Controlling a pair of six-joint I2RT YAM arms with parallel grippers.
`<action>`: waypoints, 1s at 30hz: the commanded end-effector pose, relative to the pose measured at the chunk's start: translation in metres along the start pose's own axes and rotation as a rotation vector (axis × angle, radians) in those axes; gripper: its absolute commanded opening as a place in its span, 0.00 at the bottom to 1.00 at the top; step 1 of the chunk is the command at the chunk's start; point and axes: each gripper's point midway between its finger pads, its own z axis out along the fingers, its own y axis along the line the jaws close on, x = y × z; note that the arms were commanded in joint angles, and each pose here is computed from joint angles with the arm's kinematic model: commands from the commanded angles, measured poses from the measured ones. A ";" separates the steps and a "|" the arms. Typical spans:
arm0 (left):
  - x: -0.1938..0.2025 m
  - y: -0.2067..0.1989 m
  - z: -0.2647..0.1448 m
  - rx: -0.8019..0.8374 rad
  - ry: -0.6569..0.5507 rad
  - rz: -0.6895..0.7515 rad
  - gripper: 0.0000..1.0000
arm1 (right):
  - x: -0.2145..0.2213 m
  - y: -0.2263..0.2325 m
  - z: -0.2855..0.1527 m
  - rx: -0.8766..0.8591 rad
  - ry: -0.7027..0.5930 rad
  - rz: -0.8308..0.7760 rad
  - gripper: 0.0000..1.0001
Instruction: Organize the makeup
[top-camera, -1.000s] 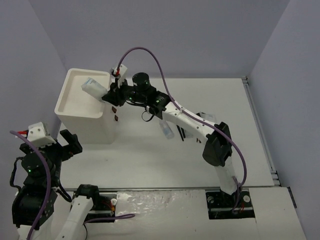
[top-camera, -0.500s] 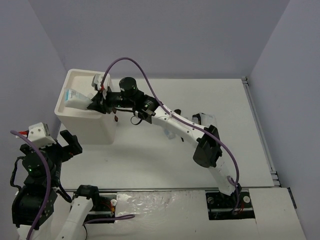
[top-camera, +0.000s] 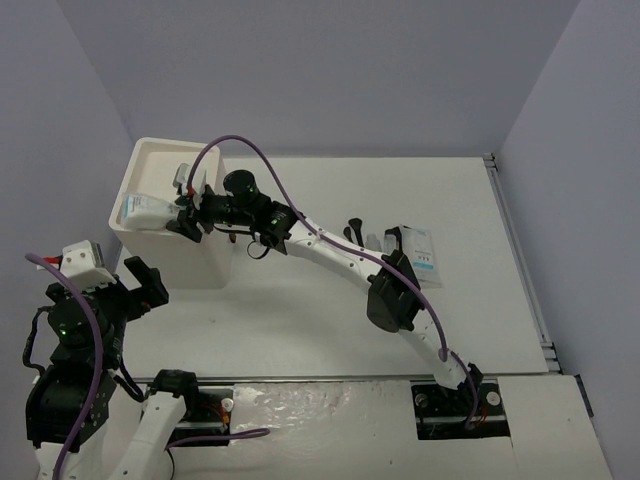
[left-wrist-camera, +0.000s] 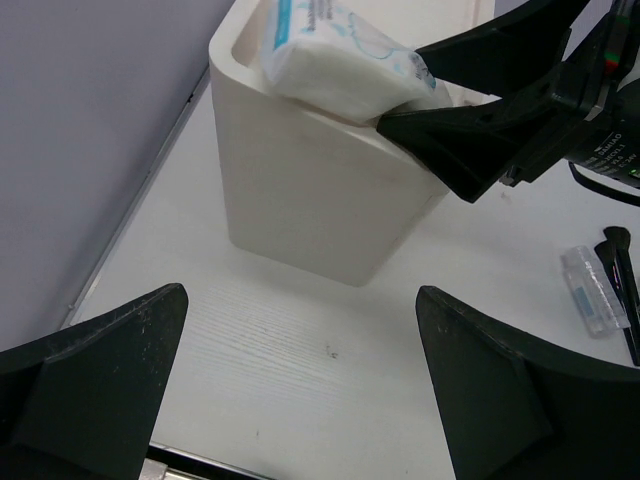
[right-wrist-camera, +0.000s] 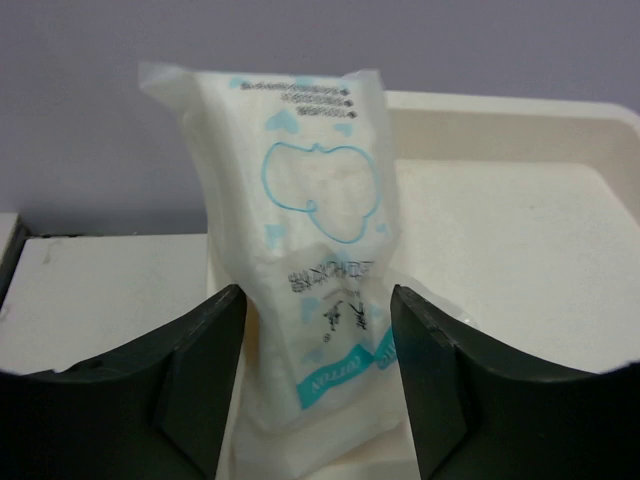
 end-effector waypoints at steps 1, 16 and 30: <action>-0.014 -0.009 0.006 0.021 -0.031 -0.028 0.97 | -0.076 -0.016 -0.010 0.065 -0.172 -0.096 0.75; -0.032 -0.037 0.025 0.118 0.011 0.021 0.97 | -0.131 -0.053 -0.130 0.384 -0.139 -0.095 1.00; -0.058 -0.078 0.123 0.112 0.111 0.051 0.97 | -0.025 -0.094 -0.410 1.094 0.061 0.239 1.00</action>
